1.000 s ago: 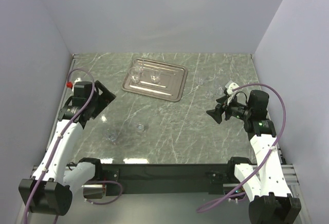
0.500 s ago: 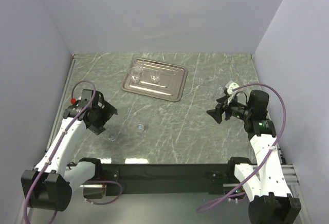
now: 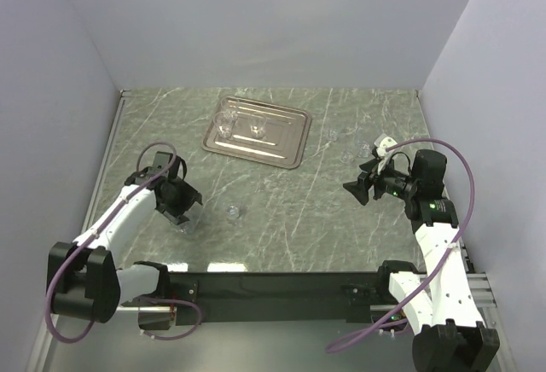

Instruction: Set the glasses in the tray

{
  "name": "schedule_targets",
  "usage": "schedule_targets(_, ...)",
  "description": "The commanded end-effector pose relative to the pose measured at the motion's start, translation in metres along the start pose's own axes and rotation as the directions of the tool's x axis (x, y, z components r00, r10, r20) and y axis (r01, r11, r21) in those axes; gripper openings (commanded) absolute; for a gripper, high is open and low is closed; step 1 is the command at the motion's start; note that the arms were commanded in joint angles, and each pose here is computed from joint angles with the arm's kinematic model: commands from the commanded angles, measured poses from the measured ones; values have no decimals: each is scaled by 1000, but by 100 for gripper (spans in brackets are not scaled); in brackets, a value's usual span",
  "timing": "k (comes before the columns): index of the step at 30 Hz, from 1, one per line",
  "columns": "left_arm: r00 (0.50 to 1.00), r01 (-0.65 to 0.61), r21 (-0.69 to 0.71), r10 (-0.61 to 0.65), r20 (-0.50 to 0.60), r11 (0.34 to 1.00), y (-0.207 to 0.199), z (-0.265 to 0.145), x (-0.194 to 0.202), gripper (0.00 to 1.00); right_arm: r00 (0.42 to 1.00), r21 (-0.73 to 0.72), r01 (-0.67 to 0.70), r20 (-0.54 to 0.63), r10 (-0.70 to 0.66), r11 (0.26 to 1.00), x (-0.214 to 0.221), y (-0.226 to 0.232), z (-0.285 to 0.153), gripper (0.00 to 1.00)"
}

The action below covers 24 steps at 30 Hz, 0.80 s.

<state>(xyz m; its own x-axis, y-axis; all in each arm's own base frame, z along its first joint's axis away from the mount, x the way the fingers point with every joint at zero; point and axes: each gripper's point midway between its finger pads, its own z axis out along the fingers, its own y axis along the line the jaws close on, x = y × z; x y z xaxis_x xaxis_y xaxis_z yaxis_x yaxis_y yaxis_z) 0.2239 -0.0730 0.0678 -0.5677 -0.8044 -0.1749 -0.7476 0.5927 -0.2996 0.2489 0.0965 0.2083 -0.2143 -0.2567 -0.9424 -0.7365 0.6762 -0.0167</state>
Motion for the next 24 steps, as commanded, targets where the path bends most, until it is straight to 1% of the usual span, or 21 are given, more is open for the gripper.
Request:
schedule_targets(1,1000,-2,20,2,-7,1000,-5,10,2,62,999,21,35,21,-35,999,-8,-4,-3,80)
schedule_targets(2,1000,-13,9,13,-12,1000,-3,14,3,44,999,22,36,22,-36,999,-8,-4,-3,81)
schedule_targets(4,1000,-18,4,18,-15,1000,-1,17,4,25,999,22,37,23,-37,999,-9,-4,-3,81)
schedule_targets(5,999,-28,9,28,-28,1000,-2,18,6,1,999,25,38,22,-38,999,-9,-5,-3,80)
schedule_targets(9,998,-56,2,56,-29,998,-2,18,5,0,999,25,38,22,-38,999,-9,-5,-3,80)
schedule_targets(12,995,-88,-6,89,49,996,-5,9,-12,0,999,26,39,23,-40,999,-9,-4,-3,80)
schedule_targets(13,991,-98,-3,98,94,995,-10,3,-22,0,999,26,42,24,-42,999,-9,-5,-3,80)
schedule_targets(16,974,-164,37,156,166,986,-26,-11,-38,0,999,25,42,25,-42,999,-9,-4,-3,80)
schedule_targets(18,957,-234,79,216,192,969,-40,-16,-45,0,999,24,39,24,-40,999,-9,-4,-3,80)
schedule_targets(19,951,-266,119,240,197,957,-52,-21,-46,0,999,23,40,23,-40,999,-9,-4,-3,80)
schedule_targets(20,930,-339,144,309,197,930,-60,-22,-45,0,999,25,38,22,-38,999,-9,-5,-3,80)
schedule_targets(22,897,-421,216,370,242,881,-86,-31,-52,0,999,25,38,22,-39,999,-8,-4,-3,80)
schedule_targets(23,871,-483,250,431,236,839,-94,-32,-48,0,999,29,39,22,-40,999,-8,-5,-3,80)
schedule_targets(24,852,-518,277,461,247,809,-103,-35,-47,0,999,27,39,22,-40,999,-9,-5,-3,80)
